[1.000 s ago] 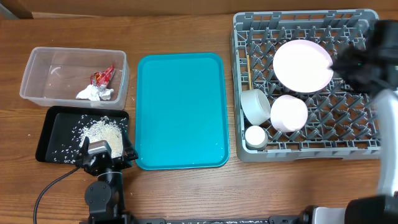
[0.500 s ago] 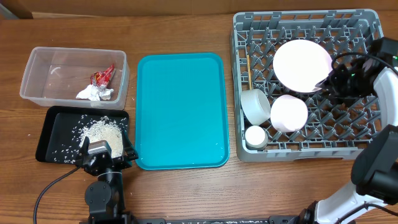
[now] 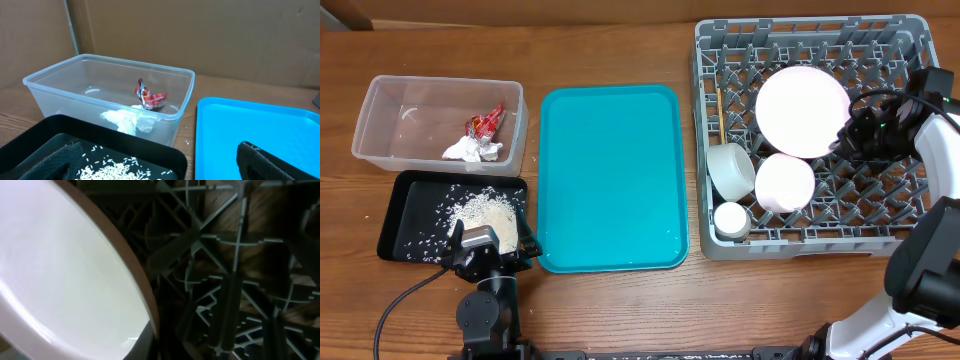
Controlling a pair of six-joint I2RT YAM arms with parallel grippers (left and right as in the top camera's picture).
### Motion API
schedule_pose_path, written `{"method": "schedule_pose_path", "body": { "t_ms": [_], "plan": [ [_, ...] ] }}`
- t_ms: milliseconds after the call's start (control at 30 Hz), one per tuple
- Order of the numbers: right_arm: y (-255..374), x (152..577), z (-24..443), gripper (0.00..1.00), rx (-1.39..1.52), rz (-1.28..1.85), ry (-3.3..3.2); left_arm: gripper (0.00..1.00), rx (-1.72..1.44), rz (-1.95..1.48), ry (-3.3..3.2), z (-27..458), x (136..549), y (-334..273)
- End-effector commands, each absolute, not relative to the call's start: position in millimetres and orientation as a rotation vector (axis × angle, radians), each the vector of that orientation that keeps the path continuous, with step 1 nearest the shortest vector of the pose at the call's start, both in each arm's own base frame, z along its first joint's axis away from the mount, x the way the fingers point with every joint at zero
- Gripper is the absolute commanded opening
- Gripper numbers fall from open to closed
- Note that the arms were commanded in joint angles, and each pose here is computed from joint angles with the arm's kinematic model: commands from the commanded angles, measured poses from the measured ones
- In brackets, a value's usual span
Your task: Sort waste into correct bins and load items into the dishwasher
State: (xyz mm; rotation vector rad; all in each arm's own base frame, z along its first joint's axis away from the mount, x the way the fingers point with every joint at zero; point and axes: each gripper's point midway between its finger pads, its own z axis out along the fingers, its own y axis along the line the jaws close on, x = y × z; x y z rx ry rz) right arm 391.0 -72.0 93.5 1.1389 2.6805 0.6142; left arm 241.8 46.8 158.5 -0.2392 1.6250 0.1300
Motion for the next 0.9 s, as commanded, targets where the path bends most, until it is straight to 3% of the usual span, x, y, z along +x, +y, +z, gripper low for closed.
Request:
{"method": "schedule_pose_path", "body": {
  "t_ms": [0,267,467,600,867],
  "plan": [
    [-87.8,387.6,126.9,0.04,1.07,0.419,2.612,1.0,-0.229,0.149,1.619,159.3,241.2,48.2],
    [-82.1,382.0,244.4,0.04,0.748,-0.014,2.334,1.0,-0.229,0.149,1.619,159.3,241.2,48.2],
    [-55.1,361.0,311.9,0.04,0.58,-0.643,2.057,1.0,-0.229,0.149,1.619,159.3,241.2,48.2],
    [-20.2,366.0,311.3,0.04,0.433,-0.914,1.968,1.0,-0.229,0.149,1.619,159.3,241.2,48.2],
    [35.9,404.8,240.6,0.04,0.136,-1.295,1.932,1.0,-0.229,0.149,1.619,159.3,241.2,48.2]
  ]
}}
